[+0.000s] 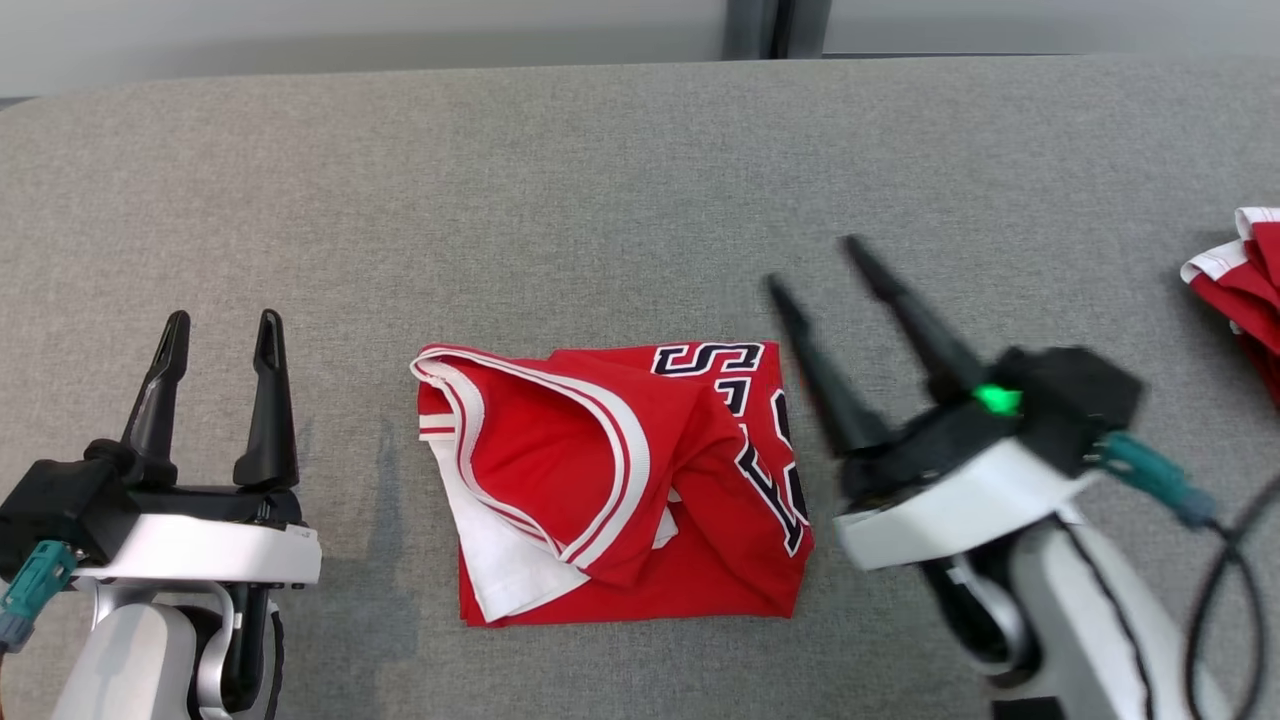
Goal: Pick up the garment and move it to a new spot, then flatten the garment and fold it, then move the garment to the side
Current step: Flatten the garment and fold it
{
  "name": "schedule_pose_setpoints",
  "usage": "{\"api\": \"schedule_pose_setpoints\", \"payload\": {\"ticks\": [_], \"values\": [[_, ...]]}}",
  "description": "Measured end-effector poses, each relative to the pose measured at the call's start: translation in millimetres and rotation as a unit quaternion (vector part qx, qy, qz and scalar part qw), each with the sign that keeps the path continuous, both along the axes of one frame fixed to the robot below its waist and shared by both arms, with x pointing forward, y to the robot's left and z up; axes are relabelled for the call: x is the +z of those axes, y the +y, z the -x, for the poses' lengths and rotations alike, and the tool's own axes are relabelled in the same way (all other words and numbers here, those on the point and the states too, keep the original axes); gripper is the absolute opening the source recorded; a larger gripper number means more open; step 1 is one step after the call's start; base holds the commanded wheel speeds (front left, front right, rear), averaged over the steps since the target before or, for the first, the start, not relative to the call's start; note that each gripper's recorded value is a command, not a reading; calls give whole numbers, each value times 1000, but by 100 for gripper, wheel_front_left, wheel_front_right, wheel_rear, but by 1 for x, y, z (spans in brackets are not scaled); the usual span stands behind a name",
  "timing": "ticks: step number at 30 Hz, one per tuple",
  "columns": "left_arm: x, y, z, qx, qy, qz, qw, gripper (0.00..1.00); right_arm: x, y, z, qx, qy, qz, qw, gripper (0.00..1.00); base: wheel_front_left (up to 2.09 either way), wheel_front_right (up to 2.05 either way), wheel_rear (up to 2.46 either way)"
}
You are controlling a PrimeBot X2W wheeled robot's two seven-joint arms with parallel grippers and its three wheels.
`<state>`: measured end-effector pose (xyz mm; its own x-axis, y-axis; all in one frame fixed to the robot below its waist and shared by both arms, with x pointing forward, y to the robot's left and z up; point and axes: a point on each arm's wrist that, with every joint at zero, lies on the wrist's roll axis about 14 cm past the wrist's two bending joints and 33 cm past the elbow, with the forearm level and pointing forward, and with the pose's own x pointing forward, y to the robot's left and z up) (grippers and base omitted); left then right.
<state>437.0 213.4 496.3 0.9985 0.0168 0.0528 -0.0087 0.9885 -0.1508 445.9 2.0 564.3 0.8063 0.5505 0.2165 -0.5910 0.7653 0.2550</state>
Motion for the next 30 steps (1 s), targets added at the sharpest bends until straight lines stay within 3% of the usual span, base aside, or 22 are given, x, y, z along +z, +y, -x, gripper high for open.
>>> {"api": "schedule_pose_setpoints", "payload": {"ticks": [5,8,13,19,30], "values": [[3,0,-2,0,-3,0,1000,100,-6,-75,-13,-117,5,24,993,100,0,0,0],[5,-1,-3,-1,-6,-1,1000,100,-17,-128,-13,-190,17,50,980,100,0,0,0],[4,-1,-1,-1,-4,-1,1000,100,-31,-172,-4,-246,36,74,966,100,0,0,0],[6,-1,6,2,-4,-1,1000,100,-44,-200,12,-276,51,101,955,100,0,0,0],[11,-4,9,0,-6,-1,1000,100,-51,-205,17,-279,62,103,953,100,0,0,0]]}}
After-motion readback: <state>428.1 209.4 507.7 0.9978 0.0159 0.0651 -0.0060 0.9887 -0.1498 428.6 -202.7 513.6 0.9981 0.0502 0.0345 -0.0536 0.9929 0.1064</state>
